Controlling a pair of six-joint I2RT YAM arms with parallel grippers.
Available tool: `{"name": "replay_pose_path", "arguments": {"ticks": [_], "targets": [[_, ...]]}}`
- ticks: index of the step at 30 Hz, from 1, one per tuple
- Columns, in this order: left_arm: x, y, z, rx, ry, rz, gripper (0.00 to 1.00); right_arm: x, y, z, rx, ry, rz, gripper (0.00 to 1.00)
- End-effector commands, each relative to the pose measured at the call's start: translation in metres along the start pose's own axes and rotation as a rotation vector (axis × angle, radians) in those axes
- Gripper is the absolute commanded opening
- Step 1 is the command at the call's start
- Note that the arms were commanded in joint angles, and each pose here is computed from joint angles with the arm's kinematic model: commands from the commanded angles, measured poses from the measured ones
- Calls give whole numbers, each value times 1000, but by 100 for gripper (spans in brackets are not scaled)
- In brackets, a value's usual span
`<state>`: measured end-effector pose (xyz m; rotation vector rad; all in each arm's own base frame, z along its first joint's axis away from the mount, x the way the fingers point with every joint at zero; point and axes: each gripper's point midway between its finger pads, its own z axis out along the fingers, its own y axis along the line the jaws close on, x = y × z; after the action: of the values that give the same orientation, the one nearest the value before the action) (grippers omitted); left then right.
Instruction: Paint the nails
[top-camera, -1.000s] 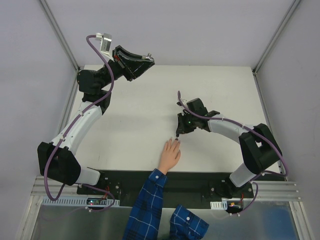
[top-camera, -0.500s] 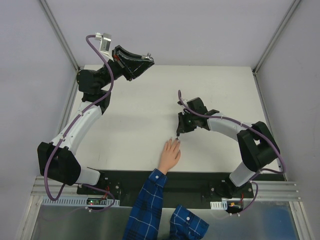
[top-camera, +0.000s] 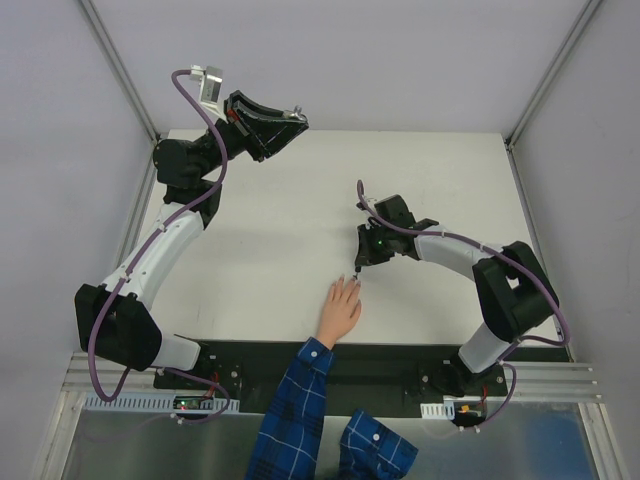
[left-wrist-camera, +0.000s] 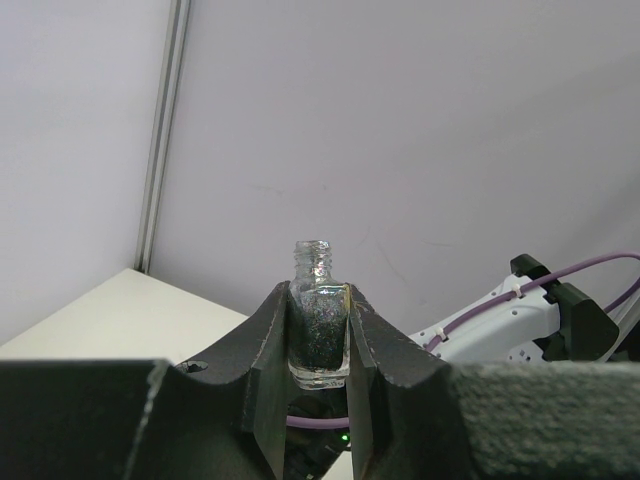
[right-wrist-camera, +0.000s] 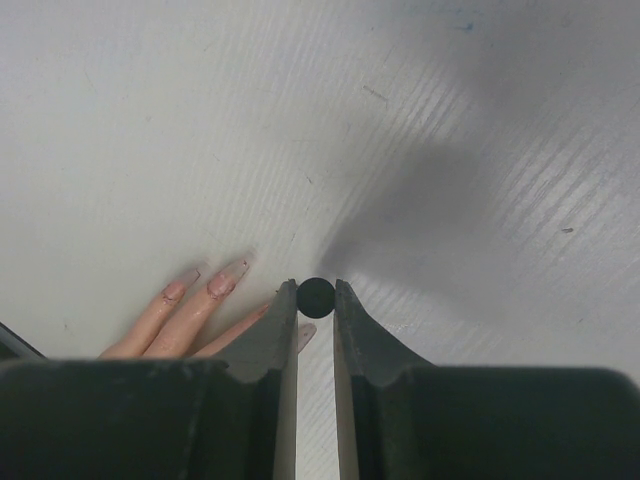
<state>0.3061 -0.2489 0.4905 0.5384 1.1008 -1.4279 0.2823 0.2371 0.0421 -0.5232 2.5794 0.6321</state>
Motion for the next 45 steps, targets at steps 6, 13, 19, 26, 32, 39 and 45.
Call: {"name": "replay_pose_path", "arguments": {"ticks": [6,13,19,26,32,39,45], "targets": [[-26,-33,-3,67,-49,105,0,-13,16,-15,-25,-52,-38,0],[-26,-34,-4,66,-54,101,0,-7,20,-20,-33,-42,-40,1],[-25,-34,-4,67,-52,100,0,-4,26,-19,-54,-31,-47,0],[-25,-33,-4,66,-52,99,0,-5,28,-15,-68,-25,-45,0],[-25,-32,-3,65,-44,101,0,-11,19,-10,-35,-22,-28,0],[-26,-31,-2,63,-38,105,0,-15,12,-6,-23,-17,-1,0],[-26,-30,-1,62,-38,105,0,-17,11,-6,-21,-17,-3,0]]}}
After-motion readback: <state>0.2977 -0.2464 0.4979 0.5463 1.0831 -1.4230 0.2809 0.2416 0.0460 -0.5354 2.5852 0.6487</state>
